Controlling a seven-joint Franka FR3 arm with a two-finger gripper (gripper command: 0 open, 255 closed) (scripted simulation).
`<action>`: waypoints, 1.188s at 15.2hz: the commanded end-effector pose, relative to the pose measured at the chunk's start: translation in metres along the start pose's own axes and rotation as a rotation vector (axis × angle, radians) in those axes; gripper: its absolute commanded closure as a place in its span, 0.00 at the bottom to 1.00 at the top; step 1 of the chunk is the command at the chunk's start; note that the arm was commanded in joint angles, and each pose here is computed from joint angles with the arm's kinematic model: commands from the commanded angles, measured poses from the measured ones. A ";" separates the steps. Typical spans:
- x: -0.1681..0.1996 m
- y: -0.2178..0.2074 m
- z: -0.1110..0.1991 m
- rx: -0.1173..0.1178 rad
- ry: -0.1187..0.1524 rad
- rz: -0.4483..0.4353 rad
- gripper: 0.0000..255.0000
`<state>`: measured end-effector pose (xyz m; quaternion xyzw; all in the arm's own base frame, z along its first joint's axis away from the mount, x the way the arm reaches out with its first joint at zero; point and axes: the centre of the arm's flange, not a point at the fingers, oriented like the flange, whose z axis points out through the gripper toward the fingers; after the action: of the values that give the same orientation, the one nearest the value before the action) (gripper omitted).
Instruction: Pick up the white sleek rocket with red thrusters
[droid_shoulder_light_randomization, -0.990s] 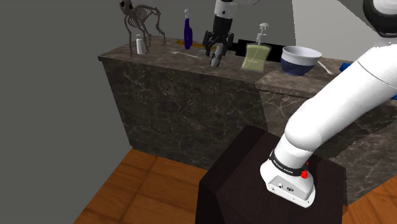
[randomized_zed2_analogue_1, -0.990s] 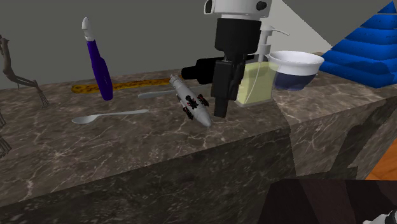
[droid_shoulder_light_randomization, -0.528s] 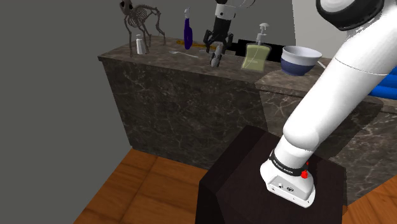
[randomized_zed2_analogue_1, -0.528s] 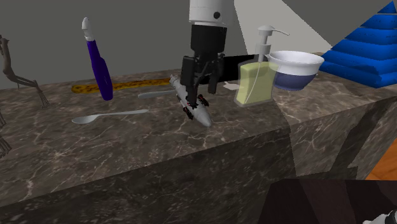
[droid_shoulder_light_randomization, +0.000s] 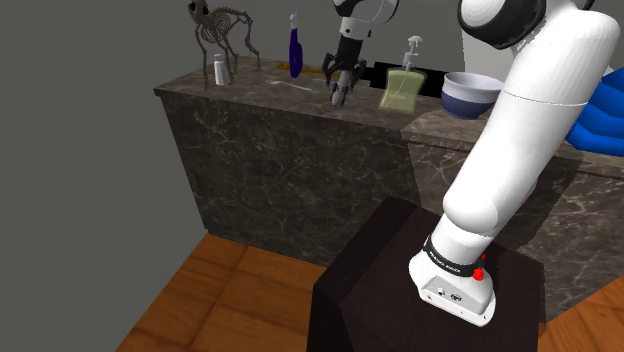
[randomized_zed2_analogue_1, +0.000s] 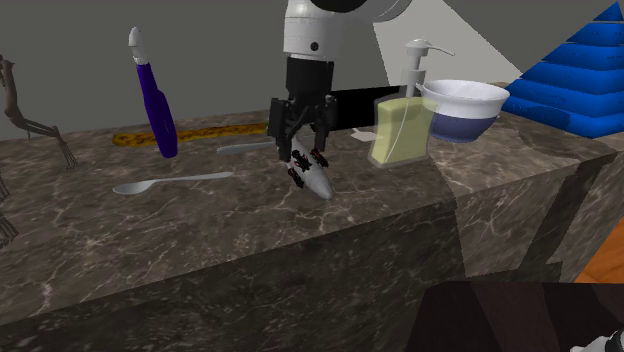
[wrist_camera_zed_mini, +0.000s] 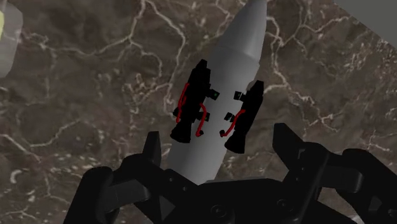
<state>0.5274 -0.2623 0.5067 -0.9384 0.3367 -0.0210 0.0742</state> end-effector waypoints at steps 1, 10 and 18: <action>0.001 0.002 0.010 0.000 0.000 0.002 0.00; 0.001 0.004 0.024 0.000 0.000 0.002 1.00; 0.001 0.001 0.008 0.000 0.000 0.002 1.00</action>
<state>0.5272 -0.2629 0.4932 -0.9381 0.3375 -0.0212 0.0743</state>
